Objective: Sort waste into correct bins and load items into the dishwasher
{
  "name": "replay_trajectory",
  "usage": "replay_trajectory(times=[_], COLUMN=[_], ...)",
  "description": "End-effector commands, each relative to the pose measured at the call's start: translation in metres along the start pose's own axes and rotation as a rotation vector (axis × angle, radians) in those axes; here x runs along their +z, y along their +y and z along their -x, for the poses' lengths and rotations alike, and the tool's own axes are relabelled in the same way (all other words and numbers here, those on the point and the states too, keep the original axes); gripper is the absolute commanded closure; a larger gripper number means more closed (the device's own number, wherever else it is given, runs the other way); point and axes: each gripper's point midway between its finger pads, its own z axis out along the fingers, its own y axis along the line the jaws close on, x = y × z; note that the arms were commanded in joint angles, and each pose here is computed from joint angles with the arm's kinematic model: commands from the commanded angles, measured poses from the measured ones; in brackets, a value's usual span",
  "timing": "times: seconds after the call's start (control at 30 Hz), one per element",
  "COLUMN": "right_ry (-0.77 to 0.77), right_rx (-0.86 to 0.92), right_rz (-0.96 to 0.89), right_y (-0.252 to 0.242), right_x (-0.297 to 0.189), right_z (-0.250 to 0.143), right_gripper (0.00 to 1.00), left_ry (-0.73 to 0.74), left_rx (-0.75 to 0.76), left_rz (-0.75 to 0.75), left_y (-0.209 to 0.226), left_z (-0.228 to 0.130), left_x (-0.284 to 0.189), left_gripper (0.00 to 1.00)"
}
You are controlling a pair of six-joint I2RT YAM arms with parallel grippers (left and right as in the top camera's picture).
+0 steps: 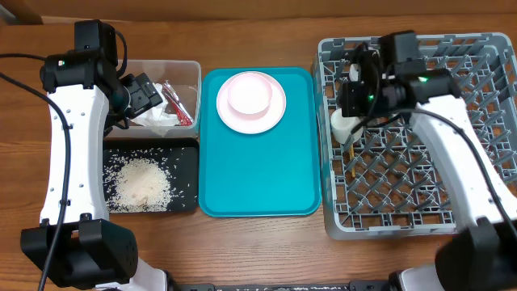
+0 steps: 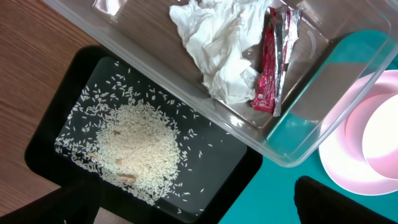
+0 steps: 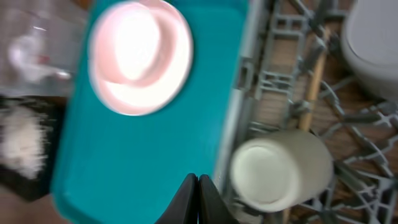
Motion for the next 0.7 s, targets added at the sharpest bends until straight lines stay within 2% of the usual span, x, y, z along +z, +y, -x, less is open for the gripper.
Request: replay_trajectory(times=[0.0, 0.13, 0.17, 0.2, 0.27, 0.3, 0.37, 0.5, 0.6, 0.67], right_ry=[-0.041, -0.020, -0.018, -0.017, -0.023, -0.021, -0.016, -0.018, -0.035, -0.063], right_rx=[-0.013, -0.002, -0.018, -0.035, -0.079, -0.094, -0.115, -0.202, -0.269, -0.306], right_rz=[0.127, 0.154, 0.163, 0.172, 0.197, 0.208, 0.234, 0.288, 0.289, 0.210], right_y=[0.036, 0.054, 0.060, 0.067, 0.084, 0.091, 0.109, 0.146, 0.169, 0.173], right_x=[-0.021, -0.012, -0.009, -0.006, 0.001, 0.005, 0.013, 0.032, 0.054, 0.074], right_z=[0.003, 0.000, -0.001, -0.001, 0.000, 0.000, -0.002, -0.007, -0.009, -0.007], right_gripper=[0.90, 0.76, 0.69, 0.60, 0.33, 0.29, 0.24, 0.24, 0.32, 0.35], left_ry=[-0.024, -0.024, -0.024, -0.024, -0.024, -0.024, -0.025, -0.024, -0.024, -0.024], left_rx=[-0.004, -0.005, -0.004, -0.004, -0.004, -0.004, -0.005, -0.004, -0.004, -0.004], left_rz=[-0.009, -0.009, -0.009, -0.009, -0.009, -0.009, -0.009, -0.009, -0.009, -0.009], left_y=[-0.001, -0.001, 0.000, 0.000, -0.001, 0.000, 0.000, 0.000, -0.001, 0.000], left_z=[0.006, 0.006, 0.006, 0.006, 0.006, 0.006, 0.006, 0.006, 0.006, 0.006], left_x=[-0.007, -0.007, -0.007, -0.007, -0.007, -0.007, -0.007, -0.007, -0.007, -0.007], left_gripper=[0.00, 0.00, 0.00, 0.00, 0.00, 0.00, 0.00, 0.00, 0.00, 0.00])
